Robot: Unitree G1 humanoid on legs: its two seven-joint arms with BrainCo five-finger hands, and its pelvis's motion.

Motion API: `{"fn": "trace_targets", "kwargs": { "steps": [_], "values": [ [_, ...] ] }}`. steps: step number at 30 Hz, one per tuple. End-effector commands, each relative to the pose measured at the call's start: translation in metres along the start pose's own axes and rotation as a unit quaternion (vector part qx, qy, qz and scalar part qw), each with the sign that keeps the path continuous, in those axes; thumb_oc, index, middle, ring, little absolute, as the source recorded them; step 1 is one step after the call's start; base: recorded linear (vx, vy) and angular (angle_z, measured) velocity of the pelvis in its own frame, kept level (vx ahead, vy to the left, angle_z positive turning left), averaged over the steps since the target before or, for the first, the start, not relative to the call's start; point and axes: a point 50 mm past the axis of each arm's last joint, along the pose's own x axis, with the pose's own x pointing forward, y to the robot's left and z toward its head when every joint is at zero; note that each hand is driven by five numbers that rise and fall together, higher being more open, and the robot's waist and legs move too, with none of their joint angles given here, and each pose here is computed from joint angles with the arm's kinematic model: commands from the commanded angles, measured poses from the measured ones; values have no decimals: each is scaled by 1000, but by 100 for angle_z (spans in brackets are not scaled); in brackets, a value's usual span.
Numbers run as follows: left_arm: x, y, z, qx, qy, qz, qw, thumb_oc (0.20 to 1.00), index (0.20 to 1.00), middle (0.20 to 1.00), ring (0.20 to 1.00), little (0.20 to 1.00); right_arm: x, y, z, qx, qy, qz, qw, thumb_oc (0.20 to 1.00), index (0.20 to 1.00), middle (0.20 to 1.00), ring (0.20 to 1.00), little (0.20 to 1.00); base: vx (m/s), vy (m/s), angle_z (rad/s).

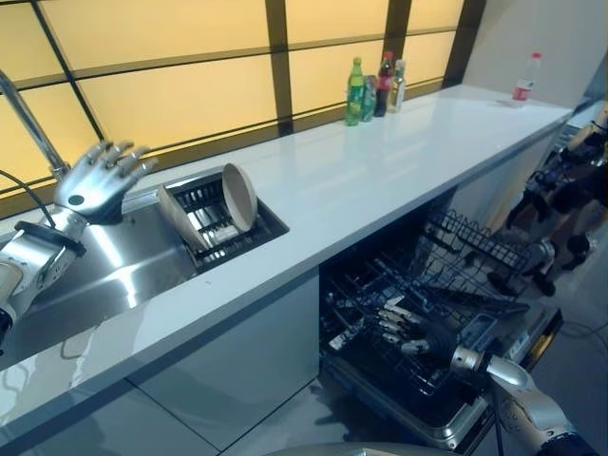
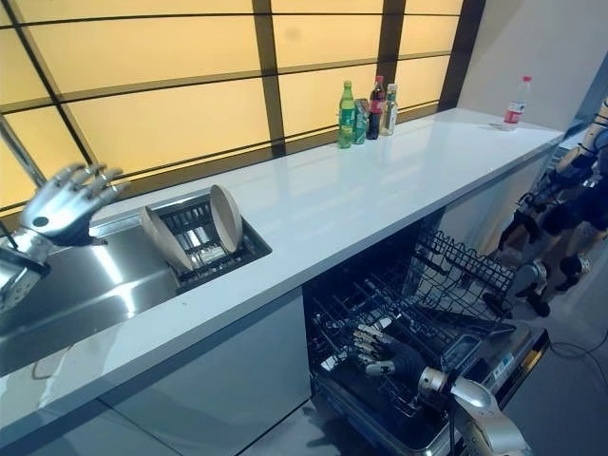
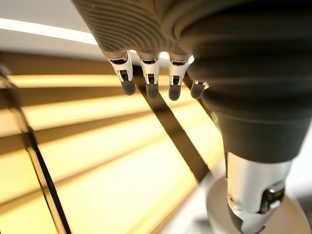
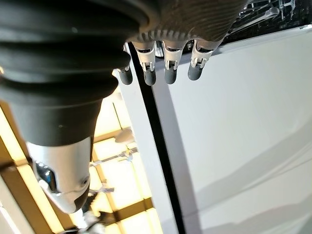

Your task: Pick up plates and place into dishwasher.

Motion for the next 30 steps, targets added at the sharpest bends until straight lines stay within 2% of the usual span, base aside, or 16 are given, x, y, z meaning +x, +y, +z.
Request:
{"fn": "trace_targets", "kwargs": {
  "steps": [1,10,16,23,30],
  "values": [
    [17,28,-35,58,64,24,996,1000,1000,1000,1000,1000,15,-2,42,-45,-57,42,996,1000,1000,1000,1000,1000,16,93,1],
    [14,17,-39,99,71,40,992,1000,1000,1000,1000,1000,3,-15,41,-43,-55,9,998,1000,1000,1000,1000,1000,5,80,0],
    [15,25,-45,120,90,82,985,1000,1000,1000,1000,1000,-2,-19,45,-55,-54,8,997,1000,1000,1000,1000,1000,-30,57,-3],
    [19,19,-37,123,78,48,988,1000,1000,1000,1000,1000,-1,-20,50,-64,-58,9,996,1000,1000,1000,1000,1000,-23,39,-4],
    [22,22,-37,127,87,56,986,1000,1000,1000,1000,1000,-2,-25,58,-73,-59,3,996,1000,1000,1000,1000,1000,-31,36,-3]
  ]
}}
